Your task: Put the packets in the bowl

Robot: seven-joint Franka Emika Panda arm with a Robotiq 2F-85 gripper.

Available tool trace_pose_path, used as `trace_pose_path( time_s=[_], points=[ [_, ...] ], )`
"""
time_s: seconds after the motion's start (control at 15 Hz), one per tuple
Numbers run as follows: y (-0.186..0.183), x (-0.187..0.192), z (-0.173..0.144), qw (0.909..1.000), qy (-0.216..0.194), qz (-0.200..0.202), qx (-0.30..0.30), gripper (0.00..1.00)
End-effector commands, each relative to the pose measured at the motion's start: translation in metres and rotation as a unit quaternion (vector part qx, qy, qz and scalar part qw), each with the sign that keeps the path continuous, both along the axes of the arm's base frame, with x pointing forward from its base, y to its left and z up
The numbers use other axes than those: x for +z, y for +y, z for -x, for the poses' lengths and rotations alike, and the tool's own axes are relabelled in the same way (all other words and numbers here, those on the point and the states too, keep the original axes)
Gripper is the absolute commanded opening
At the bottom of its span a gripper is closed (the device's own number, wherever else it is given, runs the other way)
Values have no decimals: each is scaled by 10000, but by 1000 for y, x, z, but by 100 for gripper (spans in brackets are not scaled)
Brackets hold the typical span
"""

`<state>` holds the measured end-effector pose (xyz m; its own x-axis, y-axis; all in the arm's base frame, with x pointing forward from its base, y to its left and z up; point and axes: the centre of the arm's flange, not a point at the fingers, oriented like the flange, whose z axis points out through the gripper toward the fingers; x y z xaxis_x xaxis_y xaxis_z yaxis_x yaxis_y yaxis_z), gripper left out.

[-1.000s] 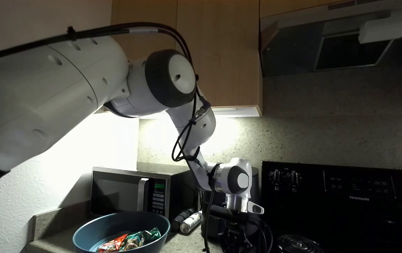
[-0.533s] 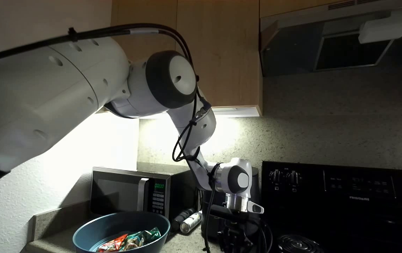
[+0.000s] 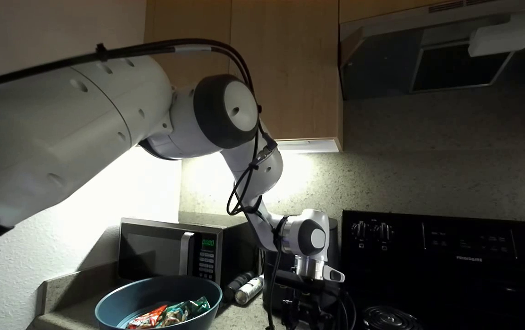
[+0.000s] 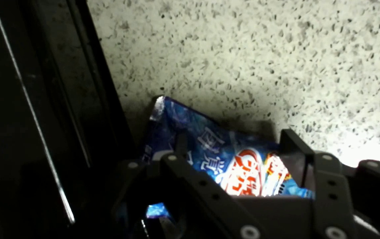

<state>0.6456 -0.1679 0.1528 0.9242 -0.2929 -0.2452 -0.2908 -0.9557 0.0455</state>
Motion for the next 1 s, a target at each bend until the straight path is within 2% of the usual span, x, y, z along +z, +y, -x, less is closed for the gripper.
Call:
trace_pose_path(
  time_s=[0.0, 0.07, 0.4, 0.53, 0.73, 0.8, 0.93],
  points=[
    [-6, -12, -8, 9999, 141, -60, -64, 50],
    [-7, -12, -9, 9998, 161, -55, -62, 50],
    [-12, -6, -10, 9998, 160, -93, -116, 16],
    [-11, -5, -10, 9997, 141, -130, -116, 6],
    [-12, -4, -11, 9997, 132, -163, -133, 1],
    [-11, -2, -10, 9997, 127, -161, -143, 4],
    [-4, 12, -4, 9997, 105, -99, -203, 3]
  ],
)
